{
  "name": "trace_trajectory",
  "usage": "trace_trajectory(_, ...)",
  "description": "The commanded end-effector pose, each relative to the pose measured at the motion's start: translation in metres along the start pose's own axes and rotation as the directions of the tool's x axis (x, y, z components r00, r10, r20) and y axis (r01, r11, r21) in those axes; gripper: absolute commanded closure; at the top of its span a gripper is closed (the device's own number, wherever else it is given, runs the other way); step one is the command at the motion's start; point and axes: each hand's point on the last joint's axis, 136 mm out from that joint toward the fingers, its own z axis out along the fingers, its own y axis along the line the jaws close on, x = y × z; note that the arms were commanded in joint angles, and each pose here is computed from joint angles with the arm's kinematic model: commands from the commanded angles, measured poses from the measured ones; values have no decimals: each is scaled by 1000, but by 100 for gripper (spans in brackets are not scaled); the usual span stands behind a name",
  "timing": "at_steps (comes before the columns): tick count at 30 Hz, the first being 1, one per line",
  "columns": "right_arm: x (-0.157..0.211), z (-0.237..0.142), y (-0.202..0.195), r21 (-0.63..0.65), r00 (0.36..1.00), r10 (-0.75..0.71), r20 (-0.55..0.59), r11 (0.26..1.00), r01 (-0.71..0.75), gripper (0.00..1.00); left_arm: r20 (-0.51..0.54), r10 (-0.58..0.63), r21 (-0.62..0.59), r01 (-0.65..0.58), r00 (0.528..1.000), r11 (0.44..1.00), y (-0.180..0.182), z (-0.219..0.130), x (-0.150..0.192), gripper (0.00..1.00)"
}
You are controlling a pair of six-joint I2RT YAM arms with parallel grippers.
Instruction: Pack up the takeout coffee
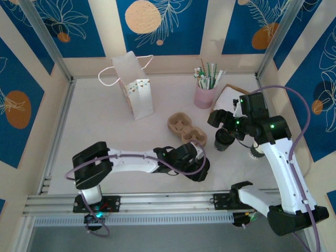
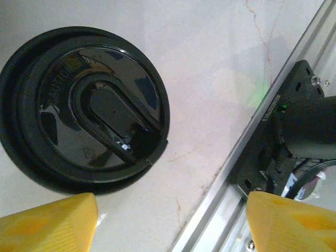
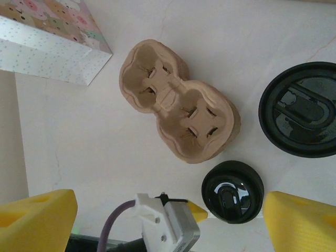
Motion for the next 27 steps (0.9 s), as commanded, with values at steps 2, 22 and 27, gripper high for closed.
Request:
trace_trajectory(2, 6, -4, 2, -21, 1000, -28, -12, 999, 28, 8, -11, 22, 59, -21, 1000, 998, -10, 7, -5, 24)
trace_trajectory(22, 12, 36, 43, -203, 972, -164, -166, 971, 129, 26, 269, -15, -241, 82, 963, 967, 76, -180, -67, 0)
trace_trajectory(27, 3, 76, 40, -167, 960, -166, -226, 977, 130, 27, 317, -44, -298, 143, 948, 944, 101, -193, -81, 0)
